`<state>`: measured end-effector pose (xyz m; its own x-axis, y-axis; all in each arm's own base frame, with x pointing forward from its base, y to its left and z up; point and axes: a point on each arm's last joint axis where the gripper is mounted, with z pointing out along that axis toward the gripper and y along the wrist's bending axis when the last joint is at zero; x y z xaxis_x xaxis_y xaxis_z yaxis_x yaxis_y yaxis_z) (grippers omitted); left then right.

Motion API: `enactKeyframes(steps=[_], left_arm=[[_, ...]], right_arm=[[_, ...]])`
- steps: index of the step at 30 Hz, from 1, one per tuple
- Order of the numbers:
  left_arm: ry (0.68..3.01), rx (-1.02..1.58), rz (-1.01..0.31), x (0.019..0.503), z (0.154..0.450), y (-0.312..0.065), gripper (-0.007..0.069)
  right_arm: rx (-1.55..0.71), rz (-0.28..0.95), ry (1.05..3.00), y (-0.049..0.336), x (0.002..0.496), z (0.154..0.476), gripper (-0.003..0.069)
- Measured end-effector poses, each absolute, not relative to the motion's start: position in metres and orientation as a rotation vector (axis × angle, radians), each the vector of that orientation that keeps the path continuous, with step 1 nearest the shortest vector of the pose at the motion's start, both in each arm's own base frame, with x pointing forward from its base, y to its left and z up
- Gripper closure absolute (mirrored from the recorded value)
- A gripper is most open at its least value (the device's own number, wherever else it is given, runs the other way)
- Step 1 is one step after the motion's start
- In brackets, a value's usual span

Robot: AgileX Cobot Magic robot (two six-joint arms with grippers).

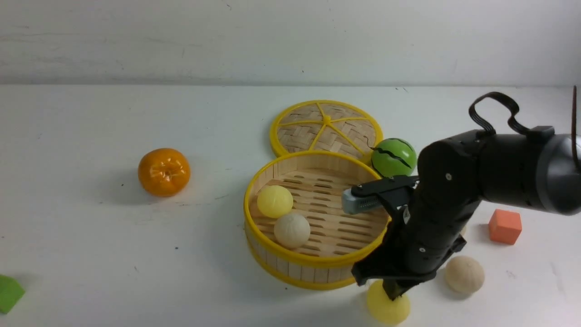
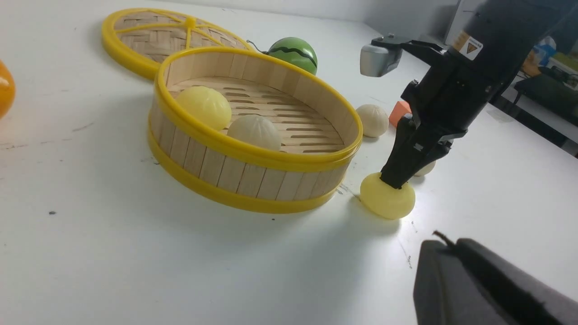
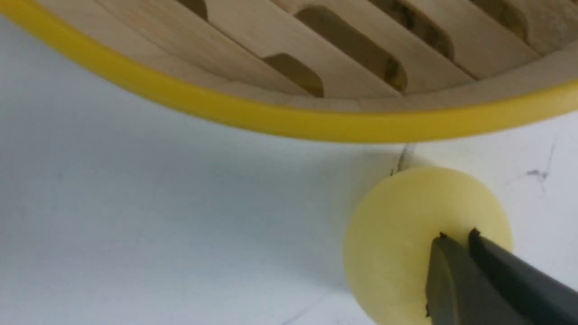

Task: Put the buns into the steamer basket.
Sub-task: Use the right arm to grab a steamed stuffed bun, then use the right arm to put the steamed stuffed bun into the steamer

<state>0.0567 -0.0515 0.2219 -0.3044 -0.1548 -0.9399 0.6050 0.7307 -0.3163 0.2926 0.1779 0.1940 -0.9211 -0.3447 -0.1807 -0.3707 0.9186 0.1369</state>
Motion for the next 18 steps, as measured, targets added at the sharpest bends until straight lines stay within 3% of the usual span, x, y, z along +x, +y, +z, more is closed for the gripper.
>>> enactKeyframes(steps=[3, 9, 14, 18], left_arm=[[1.727, 0.359, -0.783, 0.057, 0.222, -0.051, 0.0604], [1.727, 0.359, -0.783, 0.057, 0.222, -0.051, 0.0596], [1.727, 0.359, -0.783, 0.057, 0.222, -0.051, 0.0596], [1.727, 0.359, -0.783, 0.057, 0.222, -0.051, 0.0596]], right_arm=[[-0.551, 0.275, 2.896, 0.176, 0.287, 0.214, 0.0662], [-0.573, 0.404, 2.660, 0.187, 0.300, 0.274, 0.0659], [-0.578, 0.410, 2.614, 0.203, 0.330, 0.266, 0.0656], [-0.566, 0.398, 2.671, 0.219, 0.357, 0.233, 0.0648]])
